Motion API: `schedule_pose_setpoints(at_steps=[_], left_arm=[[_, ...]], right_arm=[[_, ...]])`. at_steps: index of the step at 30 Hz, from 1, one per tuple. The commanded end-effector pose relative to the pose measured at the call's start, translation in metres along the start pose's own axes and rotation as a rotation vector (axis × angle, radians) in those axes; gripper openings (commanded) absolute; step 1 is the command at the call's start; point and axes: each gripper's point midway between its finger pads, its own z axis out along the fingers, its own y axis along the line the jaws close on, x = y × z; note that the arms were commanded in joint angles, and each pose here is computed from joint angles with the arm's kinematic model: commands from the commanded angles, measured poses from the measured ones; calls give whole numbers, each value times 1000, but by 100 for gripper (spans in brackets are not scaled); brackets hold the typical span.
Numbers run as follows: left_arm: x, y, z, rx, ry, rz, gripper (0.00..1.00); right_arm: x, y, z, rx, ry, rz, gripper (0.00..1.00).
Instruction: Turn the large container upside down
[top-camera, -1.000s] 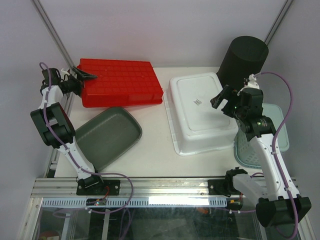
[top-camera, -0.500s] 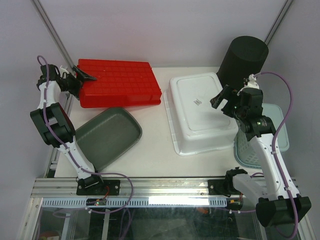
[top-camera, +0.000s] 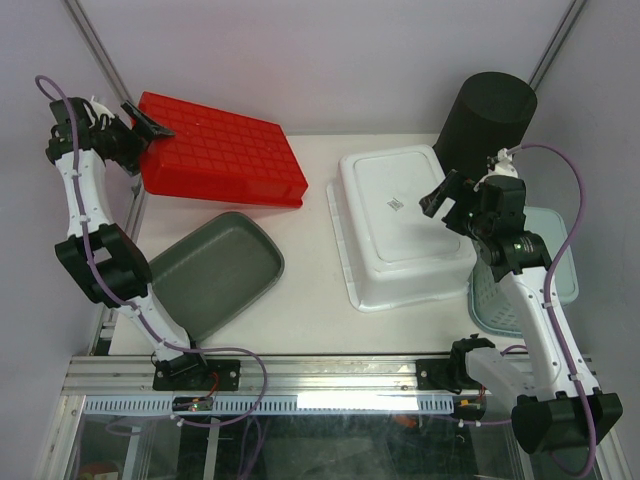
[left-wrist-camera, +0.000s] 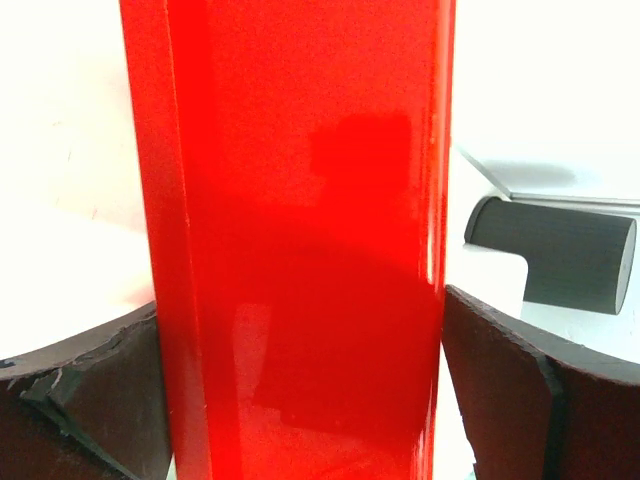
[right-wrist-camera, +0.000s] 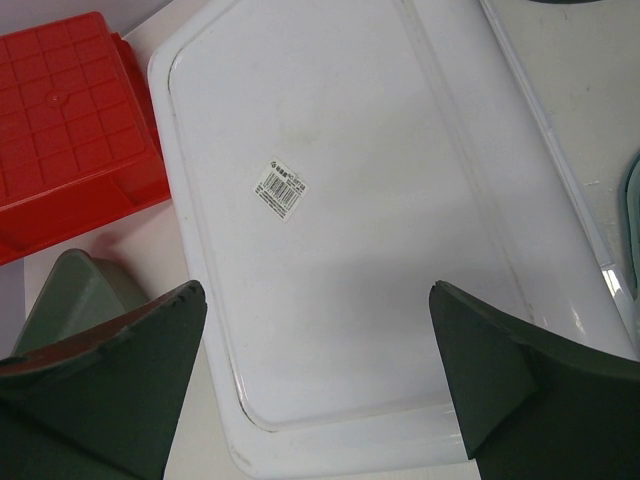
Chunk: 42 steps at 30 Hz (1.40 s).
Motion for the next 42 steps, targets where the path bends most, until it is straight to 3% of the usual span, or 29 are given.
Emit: schedule_pose_setpoints(at_steps=[1, 4, 14, 20, 26, 34, 42], left_arm=[[-29, -62, -43, 112, -128, 128, 99], [-34, -71, -51, 123, -145, 138, 99], [-49, -84, -75, 79, -248, 163, 99], [-68, -70, -95, -83, -370, 195, 99], [-62, -47, -84, -146, -336, 191, 99], [-29, -44, -50, -111, -202, 210, 99], [80, -77, -6, -262, -70, 491, 99]], right_arm=[[-15, 11, -5, -45, -55, 8, 98], [-15, 24, -9, -112, -45, 2, 98], [-8, 131, -28, -514, -49, -170, 99], [19, 156, -18, -534, 13, -226, 99], [27, 150, -14, -502, 17, -217, 99], [27, 141, -15, -462, 12, -230, 99], [25, 129, -12, -399, 3, -243, 99]])
